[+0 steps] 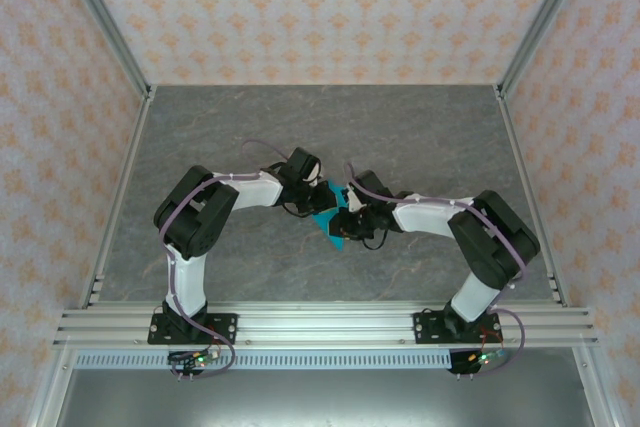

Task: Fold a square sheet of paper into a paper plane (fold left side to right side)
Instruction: Fourth fold the wing at the center of the table.

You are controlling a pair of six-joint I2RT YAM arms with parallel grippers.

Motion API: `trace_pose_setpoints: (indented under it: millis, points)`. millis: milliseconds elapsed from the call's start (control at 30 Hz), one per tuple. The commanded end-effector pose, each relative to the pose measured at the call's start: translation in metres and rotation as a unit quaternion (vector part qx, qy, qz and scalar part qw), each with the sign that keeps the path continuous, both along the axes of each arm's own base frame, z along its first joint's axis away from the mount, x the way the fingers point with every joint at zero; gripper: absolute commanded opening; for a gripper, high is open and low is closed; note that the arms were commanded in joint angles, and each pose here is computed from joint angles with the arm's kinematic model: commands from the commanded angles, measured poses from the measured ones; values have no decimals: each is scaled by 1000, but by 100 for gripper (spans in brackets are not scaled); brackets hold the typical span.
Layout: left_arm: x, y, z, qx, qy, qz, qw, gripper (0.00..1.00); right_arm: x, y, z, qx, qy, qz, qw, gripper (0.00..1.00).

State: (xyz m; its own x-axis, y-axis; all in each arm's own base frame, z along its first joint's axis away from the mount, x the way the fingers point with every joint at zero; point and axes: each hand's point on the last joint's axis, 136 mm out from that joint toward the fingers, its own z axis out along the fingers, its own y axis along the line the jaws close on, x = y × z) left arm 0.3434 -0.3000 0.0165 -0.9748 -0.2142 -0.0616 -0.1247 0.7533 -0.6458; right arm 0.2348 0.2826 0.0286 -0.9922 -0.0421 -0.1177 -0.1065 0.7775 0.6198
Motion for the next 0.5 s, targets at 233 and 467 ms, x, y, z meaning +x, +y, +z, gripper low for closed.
trace_pose_setpoints:
  millis: [233,467]
  points:
    - [-13,12,-17,42,21,0,999,13,-10,-13,-16,-64,9,17,998,21]
    - [-13,12,-17,44,22,0,999,13,-18,-20,-21,-85,18,30,996,19]
